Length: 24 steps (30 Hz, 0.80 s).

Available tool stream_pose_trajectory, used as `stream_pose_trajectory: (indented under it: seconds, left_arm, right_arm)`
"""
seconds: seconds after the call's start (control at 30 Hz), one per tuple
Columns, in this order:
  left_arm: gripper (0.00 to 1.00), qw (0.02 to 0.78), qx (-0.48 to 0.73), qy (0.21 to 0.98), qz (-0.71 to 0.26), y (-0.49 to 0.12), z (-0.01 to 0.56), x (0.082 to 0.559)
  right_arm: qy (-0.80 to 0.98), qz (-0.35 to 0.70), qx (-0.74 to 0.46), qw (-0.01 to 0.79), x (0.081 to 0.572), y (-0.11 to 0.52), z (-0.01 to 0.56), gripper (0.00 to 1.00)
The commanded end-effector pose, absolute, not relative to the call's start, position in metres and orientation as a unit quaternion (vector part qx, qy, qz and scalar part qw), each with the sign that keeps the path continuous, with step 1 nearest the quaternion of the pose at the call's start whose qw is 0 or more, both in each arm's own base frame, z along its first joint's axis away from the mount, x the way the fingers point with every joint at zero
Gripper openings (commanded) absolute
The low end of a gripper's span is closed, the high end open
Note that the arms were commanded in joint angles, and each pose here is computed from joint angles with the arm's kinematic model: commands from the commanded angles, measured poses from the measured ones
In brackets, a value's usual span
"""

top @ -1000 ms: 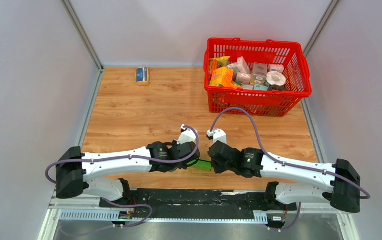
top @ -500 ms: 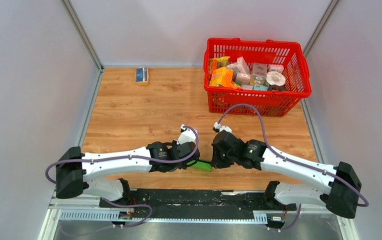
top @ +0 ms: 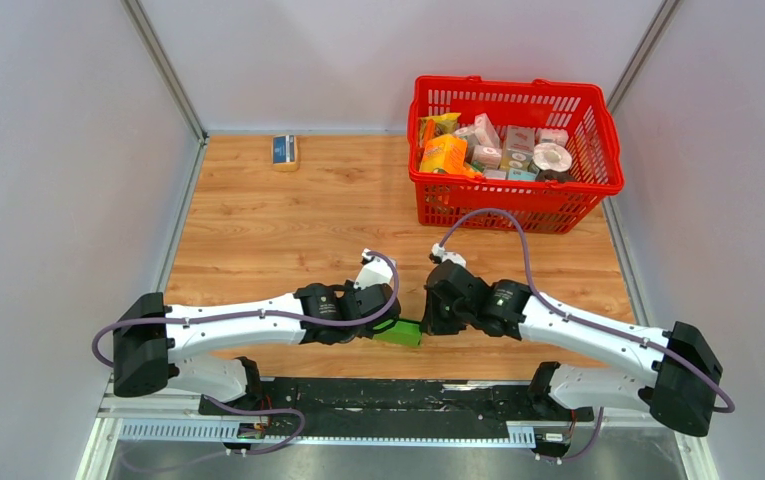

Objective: Fold the paper box

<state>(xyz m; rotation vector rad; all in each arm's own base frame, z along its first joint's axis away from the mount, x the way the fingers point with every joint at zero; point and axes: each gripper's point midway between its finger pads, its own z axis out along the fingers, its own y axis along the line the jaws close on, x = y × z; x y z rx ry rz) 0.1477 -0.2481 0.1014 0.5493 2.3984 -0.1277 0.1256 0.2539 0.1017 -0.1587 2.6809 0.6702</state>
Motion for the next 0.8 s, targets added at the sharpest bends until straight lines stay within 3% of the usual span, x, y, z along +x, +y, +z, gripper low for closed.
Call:
stream_pose_trajectory:
  seconds: [0.0, 0.27, 0.37, 0.5, 0.6, 0.67, 0.7, 0.77]
  left_arm:
    - [0.00, 0.336, 0.205, 0.915, -0.088, -0.263, 0.105, 0.144]
    - [0.00, 0.357, 0.177, 0.912, -0.095, -0.249, 0.092, 0.146]
    - [0.00, 0.356, 0.178, 0.913, -0.092, -0.248, 0.088, 0.146]
    - [0.00, 0.354, 0.179, 0.914, -0.085, -0.248, 0.086, 0.147]
    - [0.00, 0.356, 0.177, 0.914, -0.087, -0.248, 0.086, 0.147]
    - [0.00, 0.358, 0.176, 0.913, -0.086, -0.247, 0.087, 0.147]
    - [0.00, 0.358, 0.173, 0.913, -0.089, -0.247, 0.088, 0.147]
    - [0.00, 0.361, 0.166, 0.913, -0.089, -0.245, 0.088, 0.147]
  right_arm:
    - [0.944, 0.240, -0.062, 0.216, 0.132, 0.263, 0.095, 0.00]
    - [0.932, 0.261, -0.099, 0.234, 0.127, 0.270, 0.097, 0.13]
    - [0.917, 0.277, -0.132, 0.256, 0.127, 0.271, 0.111, 0.23]
    - [0.885, 0.286, -0.197, 0.309, 0.132, 0.266, 0.138, 0.46]
    - [0.866, 0.284, -0.219, 0.348, 0.138, 0.260, 0.156, 0.53]
    - [0.867, 0.295, -0.193, 0.353, 0.141, 0.260, 0.165, 0.51]
    - [0.870, 0.299, -0.175, 0.350, 0.142, 0.262, 0.165, 0.40]
    - [0.888, 0.307, -0.105, 0.326, 0.148, 0.263, 0.160, 0.28]
